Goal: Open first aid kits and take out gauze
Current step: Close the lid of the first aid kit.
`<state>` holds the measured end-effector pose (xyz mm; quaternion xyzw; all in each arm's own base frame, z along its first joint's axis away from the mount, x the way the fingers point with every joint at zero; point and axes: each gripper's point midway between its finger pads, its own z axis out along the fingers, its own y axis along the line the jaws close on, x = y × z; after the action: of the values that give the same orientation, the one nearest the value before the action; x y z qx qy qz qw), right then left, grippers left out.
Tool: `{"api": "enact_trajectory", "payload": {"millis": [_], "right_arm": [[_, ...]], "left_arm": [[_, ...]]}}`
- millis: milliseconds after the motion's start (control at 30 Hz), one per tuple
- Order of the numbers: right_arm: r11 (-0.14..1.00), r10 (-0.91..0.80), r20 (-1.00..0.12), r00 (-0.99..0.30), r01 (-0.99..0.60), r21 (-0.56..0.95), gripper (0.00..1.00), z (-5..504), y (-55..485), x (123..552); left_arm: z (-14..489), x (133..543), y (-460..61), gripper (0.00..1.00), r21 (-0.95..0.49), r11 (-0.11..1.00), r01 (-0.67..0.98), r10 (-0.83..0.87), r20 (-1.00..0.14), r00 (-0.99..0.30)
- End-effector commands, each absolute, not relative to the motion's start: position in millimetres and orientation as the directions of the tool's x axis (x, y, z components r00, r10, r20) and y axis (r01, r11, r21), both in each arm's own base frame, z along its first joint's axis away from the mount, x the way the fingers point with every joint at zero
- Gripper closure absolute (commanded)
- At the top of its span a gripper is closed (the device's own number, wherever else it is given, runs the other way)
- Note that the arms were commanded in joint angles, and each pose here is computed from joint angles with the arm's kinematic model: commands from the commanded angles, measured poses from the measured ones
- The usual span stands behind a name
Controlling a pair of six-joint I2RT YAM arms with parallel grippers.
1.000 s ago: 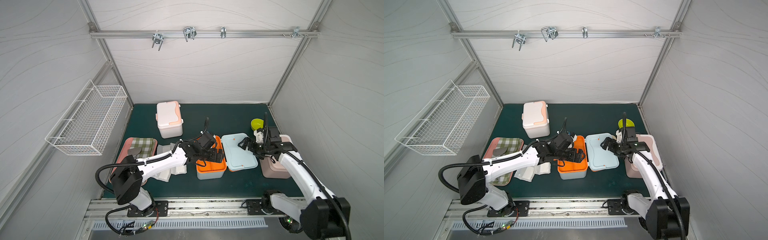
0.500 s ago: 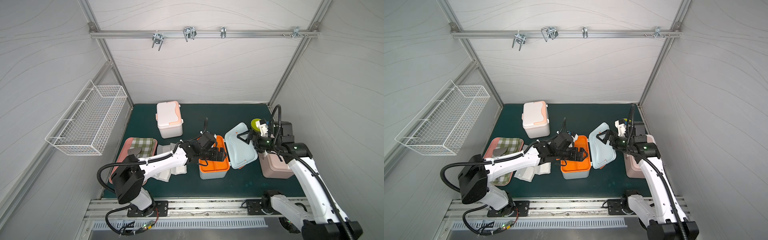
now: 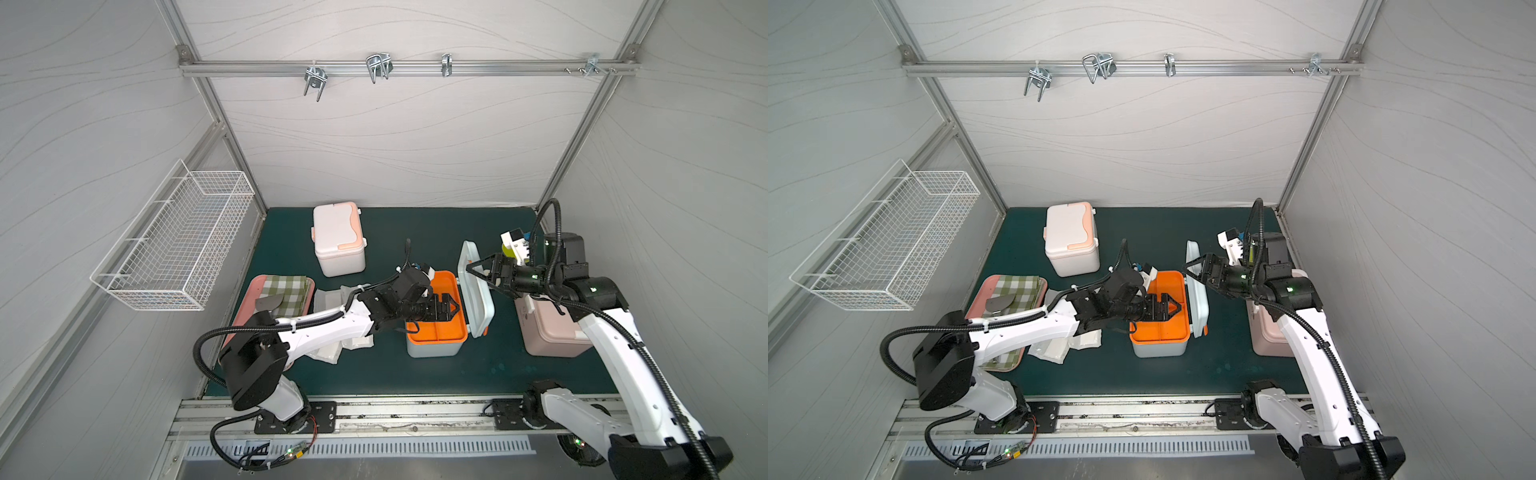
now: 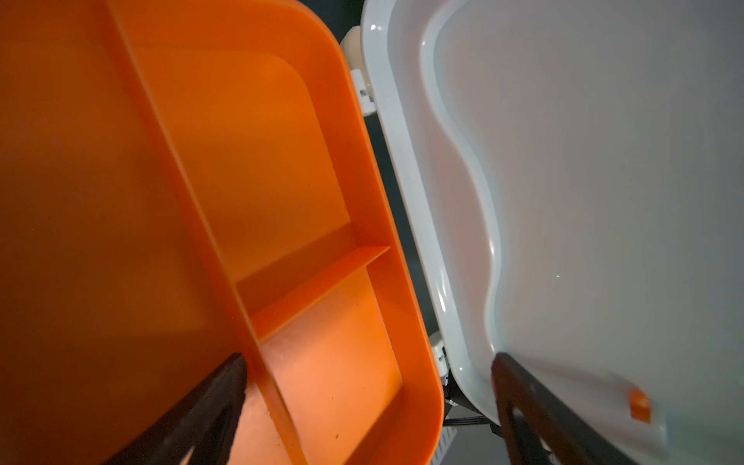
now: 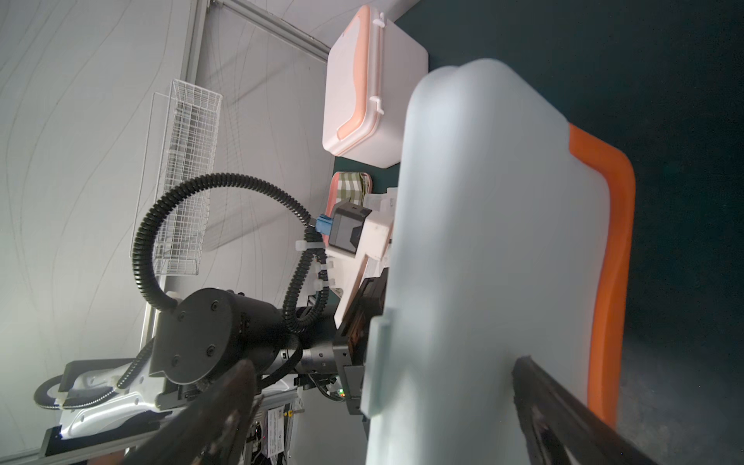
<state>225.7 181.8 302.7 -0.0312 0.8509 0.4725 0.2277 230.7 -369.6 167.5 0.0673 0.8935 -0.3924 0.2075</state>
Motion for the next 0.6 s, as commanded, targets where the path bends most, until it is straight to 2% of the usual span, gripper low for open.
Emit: {"api": "enact_trajectory", "payload": {"millis": [0, 133, 233, 400, 567], "right_arm": [[0.535, 0.120, -0.421, -0.899, -0.299, 0.790, 0.01, 310.1, 192.0, 216.8], [0.533, 0.073, -0.428, -0.901, -0.328, 0.780, 0.01, 309.0, 206.8, 211.8], [0.527, 0.022, -0.441, -0.897, -0.364, 0.768, 0.01, 307.8, 222.6, 205.3], [0.542, -0.080, -0.462, -0.883, -0.428, 0.723, 0.01, 300.1, 249.3, 192.6], [0.580, -0.216, -0.473, -0.854, -0.502, 0.641, 0.01, 284.0, 270.7, 178.1]], "left_arm": [[196.2, 232.4, -340.4, 0.04, -0.629, 0.715, 0.306, -0.092, -0.518, -0.850], [198.4, 228.9, -292.7, 0.04, -0.529, 0.808, 0.261, -0.114, -0.575, -0.810], [203.0, 224.1, -265.0, 0.04, -0.490, 0.837, 0.242, -0.129, -0.608, -0.784], [207.4, 216.1, -235.7, 0.03, -0.493, 0.839, 0.229, -0.170, -0.638, -0.751], [202.9, 211.9, -221.3, 0.03, -0.536, 0.817, 0.214, -0.206, -0.617, -0.759]]}}
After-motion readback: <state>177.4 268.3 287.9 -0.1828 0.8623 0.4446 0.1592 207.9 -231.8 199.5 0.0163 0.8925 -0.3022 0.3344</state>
